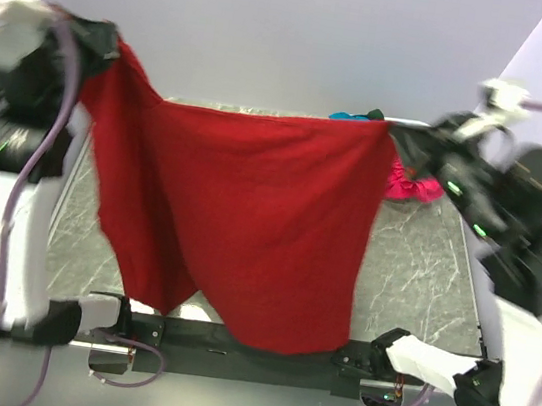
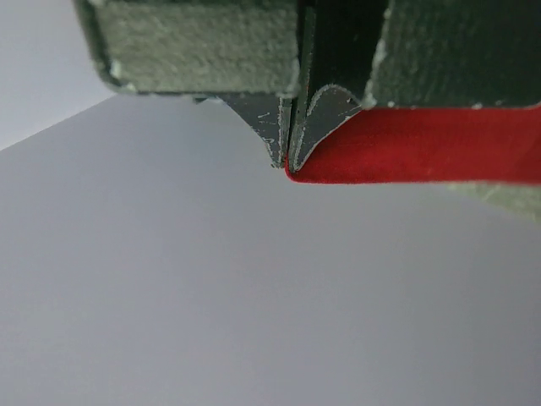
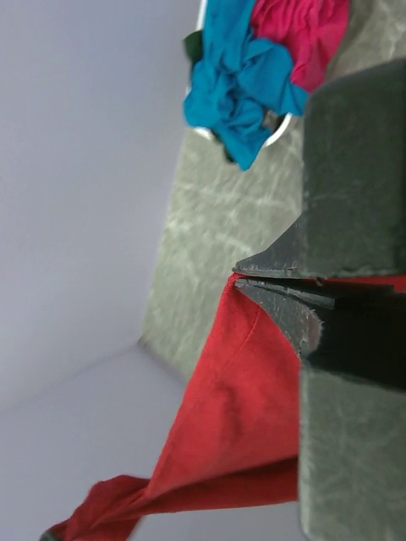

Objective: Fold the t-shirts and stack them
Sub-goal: Flatten the tshirt out

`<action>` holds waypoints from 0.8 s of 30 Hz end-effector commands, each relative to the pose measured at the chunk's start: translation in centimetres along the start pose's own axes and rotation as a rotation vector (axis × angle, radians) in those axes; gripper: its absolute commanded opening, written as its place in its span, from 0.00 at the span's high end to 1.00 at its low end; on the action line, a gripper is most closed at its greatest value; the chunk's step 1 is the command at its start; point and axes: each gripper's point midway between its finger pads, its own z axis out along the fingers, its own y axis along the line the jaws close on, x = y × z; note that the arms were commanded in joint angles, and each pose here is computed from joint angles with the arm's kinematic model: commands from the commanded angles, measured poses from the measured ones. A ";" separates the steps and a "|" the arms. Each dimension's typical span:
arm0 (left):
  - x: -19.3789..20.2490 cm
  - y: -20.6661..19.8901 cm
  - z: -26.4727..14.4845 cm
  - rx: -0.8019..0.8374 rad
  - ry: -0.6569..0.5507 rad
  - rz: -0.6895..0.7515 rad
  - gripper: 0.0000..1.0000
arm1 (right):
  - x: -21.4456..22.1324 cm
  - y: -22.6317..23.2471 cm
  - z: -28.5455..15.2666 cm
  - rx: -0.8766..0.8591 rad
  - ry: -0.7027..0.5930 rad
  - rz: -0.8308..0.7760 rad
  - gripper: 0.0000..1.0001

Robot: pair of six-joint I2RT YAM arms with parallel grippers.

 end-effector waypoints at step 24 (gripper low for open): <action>-5.3 -6.8 2.1 0.329 -0.137 0.079 0.99 | -5.7 -0.4 6.2 -0.076 -0.125 -0.087 1.00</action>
